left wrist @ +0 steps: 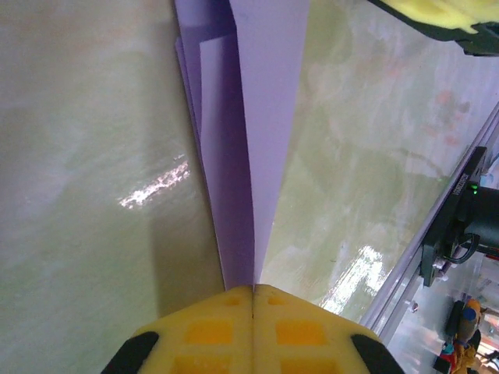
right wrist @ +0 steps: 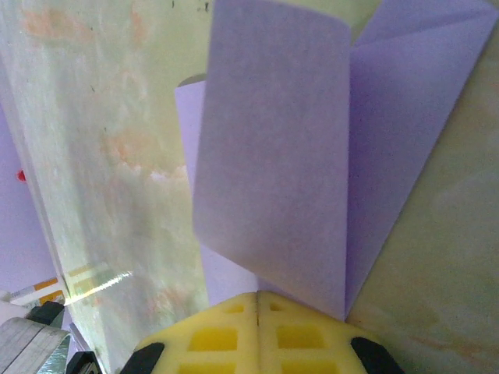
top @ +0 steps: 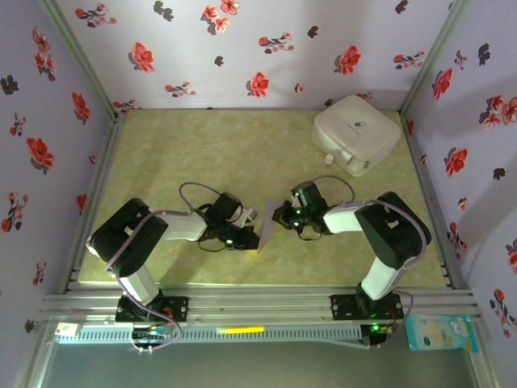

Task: Fold a paper plane with a square sheet of paper (pick it up from the middle)
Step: Fold the wing for the fifth time at the center of the table.

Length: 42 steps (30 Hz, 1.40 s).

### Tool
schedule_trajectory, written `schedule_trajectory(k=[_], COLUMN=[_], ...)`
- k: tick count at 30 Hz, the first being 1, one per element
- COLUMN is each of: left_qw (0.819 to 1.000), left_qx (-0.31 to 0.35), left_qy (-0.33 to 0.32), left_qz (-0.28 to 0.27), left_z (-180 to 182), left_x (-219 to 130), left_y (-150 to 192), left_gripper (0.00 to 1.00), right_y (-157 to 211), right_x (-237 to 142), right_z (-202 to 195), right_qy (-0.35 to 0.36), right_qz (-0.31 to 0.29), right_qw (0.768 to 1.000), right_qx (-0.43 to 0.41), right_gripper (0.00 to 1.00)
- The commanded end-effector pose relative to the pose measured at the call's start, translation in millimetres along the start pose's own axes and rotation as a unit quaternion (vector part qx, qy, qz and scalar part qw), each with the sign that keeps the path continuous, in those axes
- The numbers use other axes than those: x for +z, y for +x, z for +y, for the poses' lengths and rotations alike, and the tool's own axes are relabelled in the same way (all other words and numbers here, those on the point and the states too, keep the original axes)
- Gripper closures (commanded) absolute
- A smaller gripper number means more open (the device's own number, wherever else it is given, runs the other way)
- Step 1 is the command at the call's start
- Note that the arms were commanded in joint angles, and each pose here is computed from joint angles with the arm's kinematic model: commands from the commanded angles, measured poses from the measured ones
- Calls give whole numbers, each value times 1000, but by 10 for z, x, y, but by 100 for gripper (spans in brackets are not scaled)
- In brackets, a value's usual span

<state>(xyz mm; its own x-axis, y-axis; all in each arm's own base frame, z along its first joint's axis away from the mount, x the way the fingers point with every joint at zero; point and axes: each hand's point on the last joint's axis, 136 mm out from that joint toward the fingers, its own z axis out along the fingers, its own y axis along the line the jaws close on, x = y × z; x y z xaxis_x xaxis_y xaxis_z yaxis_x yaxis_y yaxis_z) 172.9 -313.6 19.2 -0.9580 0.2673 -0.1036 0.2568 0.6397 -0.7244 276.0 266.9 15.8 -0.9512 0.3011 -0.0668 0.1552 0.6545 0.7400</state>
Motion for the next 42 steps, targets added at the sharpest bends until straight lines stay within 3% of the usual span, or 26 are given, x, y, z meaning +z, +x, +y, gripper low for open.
schedule_trajectory(k=[1,3,5,10,15,19,22,29,42], left_qw=[999,999,999,1000,1000,998,996,996,999], left_qx=[-18,-17,-17,-4,6,18,28,22,16], left_qy=[-26,-25,-24,-5,-15,-11,16,47,11], left_qz=[42,41,40,11,-16,-62,-86,-71,-45], left_z=[117,110,103,-45,-145,-312,-526,-705,-491], left_x=[-39,-49,-60,-175,-317,-472,-531,-292,104], left_y=[286,292,297,233,125,-85,-292,-536,-610], left_gripper=[92,98,98,83,76,77,84,91,90], right_y=[91,94,89,90,87,86,86,83,85], right_x=[23,22,22,20,25,21,26,41,48], right_z=[-503,-510,-507,-514,-502,-495,-496,-458,-467], right_qy=[93,95,95,97,96,96,96,93,96], right_qz=[3,3,2,2,2,1,2,3,4], right_qw=[995,995,995,995,995,995,995,995,995], right_qx=[20,19,19,20,19,19,20,19,19], right_gripper=[98,98,98,98,98,98,98,98,98])
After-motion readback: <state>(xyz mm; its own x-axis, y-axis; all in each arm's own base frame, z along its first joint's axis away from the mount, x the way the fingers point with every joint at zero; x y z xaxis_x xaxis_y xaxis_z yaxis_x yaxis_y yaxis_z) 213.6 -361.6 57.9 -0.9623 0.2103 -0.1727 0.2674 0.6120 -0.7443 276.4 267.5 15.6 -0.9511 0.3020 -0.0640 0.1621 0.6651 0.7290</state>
